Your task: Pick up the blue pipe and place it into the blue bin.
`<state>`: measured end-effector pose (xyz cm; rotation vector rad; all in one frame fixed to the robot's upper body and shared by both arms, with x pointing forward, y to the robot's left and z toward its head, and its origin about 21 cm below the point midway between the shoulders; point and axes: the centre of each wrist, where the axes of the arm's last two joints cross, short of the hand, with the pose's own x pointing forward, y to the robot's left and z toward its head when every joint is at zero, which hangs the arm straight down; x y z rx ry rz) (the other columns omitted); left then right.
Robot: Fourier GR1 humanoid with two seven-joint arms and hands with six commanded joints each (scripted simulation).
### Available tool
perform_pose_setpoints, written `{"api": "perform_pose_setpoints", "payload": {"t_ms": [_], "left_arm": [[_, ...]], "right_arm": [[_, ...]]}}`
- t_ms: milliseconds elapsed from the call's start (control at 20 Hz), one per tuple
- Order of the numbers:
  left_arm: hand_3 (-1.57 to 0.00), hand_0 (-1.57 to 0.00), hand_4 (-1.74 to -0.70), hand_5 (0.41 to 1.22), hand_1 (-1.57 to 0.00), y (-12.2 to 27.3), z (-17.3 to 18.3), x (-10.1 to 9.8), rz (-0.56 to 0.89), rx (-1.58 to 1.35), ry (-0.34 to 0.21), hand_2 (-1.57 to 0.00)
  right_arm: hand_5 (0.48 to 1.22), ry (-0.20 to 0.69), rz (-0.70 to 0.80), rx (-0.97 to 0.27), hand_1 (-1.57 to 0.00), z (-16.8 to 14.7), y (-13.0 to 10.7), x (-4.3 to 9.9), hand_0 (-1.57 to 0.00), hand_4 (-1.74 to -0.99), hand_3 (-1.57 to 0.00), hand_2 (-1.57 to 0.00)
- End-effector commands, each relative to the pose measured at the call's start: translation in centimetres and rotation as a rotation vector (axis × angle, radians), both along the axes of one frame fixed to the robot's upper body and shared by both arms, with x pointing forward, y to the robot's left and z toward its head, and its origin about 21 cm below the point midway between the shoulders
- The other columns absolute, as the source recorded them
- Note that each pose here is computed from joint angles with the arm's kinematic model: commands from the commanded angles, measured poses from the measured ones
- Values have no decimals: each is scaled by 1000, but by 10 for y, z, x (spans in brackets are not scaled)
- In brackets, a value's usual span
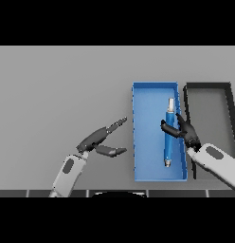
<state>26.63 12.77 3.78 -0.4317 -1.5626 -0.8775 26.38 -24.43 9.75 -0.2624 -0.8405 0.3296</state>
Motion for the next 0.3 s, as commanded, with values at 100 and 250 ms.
{"api": "perform_pose_setpoints", "payload": {"t_ms": [100,250], "left_arm": [[1,1,-930,496,1,-1,6,0,7,-8,-16,1],[1,1,-930,495,1,1,11,-2,0,-14,-12,1]], "right_arm": [[713,-6,38,-21,-17,3,-1,3,-19,-1084,-4,-17],[714,-9,52,-14,-17,2,2,1,-19,-1084,-4,-17]]}}
